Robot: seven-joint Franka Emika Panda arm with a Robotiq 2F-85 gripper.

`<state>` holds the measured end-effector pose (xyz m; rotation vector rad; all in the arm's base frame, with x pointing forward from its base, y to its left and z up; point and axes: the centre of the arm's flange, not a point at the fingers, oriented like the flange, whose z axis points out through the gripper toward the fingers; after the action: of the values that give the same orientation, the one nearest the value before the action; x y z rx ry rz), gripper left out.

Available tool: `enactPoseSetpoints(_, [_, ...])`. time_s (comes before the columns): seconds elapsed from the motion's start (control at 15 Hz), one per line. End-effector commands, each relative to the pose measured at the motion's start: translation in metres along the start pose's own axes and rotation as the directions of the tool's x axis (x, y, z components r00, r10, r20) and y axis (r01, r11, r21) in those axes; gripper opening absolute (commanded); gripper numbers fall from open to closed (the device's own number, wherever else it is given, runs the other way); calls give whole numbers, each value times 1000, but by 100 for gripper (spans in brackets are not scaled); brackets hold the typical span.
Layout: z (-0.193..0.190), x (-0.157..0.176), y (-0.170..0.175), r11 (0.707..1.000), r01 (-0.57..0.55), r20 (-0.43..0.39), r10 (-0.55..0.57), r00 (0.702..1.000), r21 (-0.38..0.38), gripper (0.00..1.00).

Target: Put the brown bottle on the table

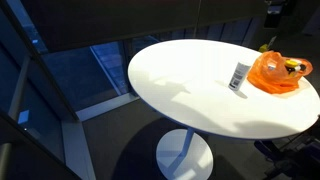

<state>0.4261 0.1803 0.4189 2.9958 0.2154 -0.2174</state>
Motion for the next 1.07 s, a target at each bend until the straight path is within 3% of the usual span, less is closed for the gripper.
enactPoseSetpoints(0.0, [0,0,0,1000,0,-1,0,1000,0,100])
enactPoseSetpoints(0.6, [-8,19,19,997,-56,-56,53,997,-50,100])
enactPoseSetpoints(1.0, [-7,36,80,974,-214,-155,202,967,-68,100])
